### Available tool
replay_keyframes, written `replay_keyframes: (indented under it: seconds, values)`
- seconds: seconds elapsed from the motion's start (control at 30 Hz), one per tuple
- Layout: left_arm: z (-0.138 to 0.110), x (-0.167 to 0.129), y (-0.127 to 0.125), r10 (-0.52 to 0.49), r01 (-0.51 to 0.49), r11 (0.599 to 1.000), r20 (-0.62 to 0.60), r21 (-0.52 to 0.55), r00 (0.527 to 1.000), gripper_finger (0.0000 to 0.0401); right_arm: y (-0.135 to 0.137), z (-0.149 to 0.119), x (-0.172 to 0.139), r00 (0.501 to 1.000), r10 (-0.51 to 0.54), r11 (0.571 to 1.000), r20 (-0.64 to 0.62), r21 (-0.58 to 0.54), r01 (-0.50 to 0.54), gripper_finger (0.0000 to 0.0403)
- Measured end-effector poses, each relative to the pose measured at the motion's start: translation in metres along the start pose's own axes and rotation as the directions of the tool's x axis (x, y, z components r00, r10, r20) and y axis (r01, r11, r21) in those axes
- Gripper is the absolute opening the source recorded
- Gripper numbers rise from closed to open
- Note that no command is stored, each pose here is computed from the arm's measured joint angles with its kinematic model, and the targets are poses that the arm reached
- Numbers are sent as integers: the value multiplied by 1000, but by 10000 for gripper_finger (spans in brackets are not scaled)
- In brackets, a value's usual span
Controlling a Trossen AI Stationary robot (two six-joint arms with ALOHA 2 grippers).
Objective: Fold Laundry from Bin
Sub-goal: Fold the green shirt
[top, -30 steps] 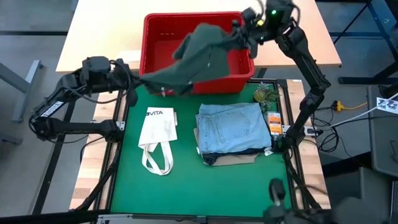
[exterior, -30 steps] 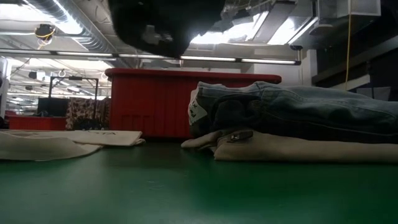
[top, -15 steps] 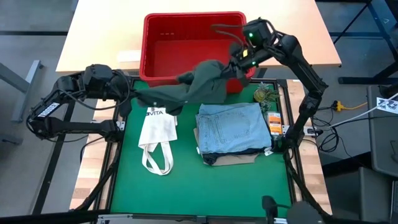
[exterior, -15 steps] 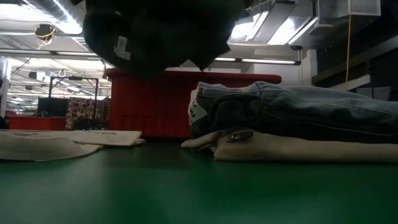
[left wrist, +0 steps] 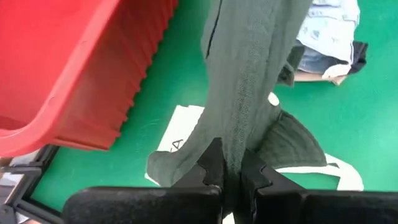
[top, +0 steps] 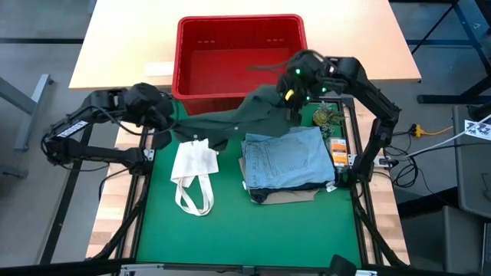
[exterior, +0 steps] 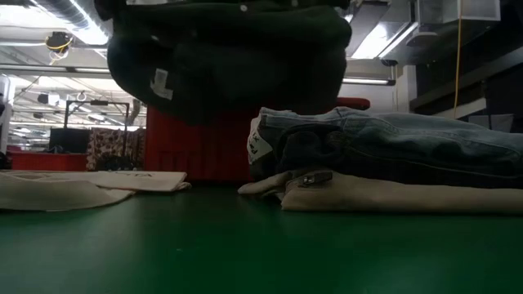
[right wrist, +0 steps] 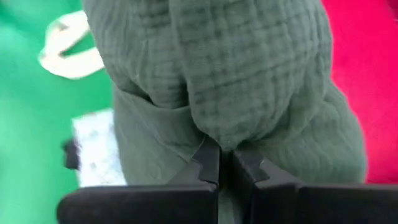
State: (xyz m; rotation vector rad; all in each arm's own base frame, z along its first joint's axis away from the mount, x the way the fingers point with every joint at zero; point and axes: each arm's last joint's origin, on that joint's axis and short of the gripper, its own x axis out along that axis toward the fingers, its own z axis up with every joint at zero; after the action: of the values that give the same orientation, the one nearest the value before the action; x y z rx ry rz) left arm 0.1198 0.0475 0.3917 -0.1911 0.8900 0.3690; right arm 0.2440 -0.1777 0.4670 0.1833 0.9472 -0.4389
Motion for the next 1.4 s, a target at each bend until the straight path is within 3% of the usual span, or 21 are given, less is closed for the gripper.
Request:
replay_keyframes:
  seconds: [0.23,0.53,0.8,0.93,1.03,1.13,1.4]
  values:
    - [7,16,-9,-7,11,998,-77,54,997,0,31,-1,8,967,-239,969,-84,-90,231,10]
    - [2,28,-20,57,-41,997,-240,70,969,0,56,-13,53,921,-315,936,-231,-234,262,10]
    - [0,30,-31,147,-123,986,-242,111,959,0,58,-16,60,859,-454,866,-236,-343,364,10]
    - [0,32,-39,145,-124,988,-251,95,957,0,59,-17,60,875,-414,889,-251,-320,329,10]
    - [0,38,-50,131,-104,989,-283,108,950,0,63,-19,61,920,-273,946,-281,-250,204,10]
    - [1,48,-65,126,-85,987,-323,137,938,0,67,-20,61,942,-159,975,-295,-196,103,10]
    - [-2,84,-113,160,-49,965,-424,259,892,0,68,-33,86,910,-141,987,-390,-129,98,10]
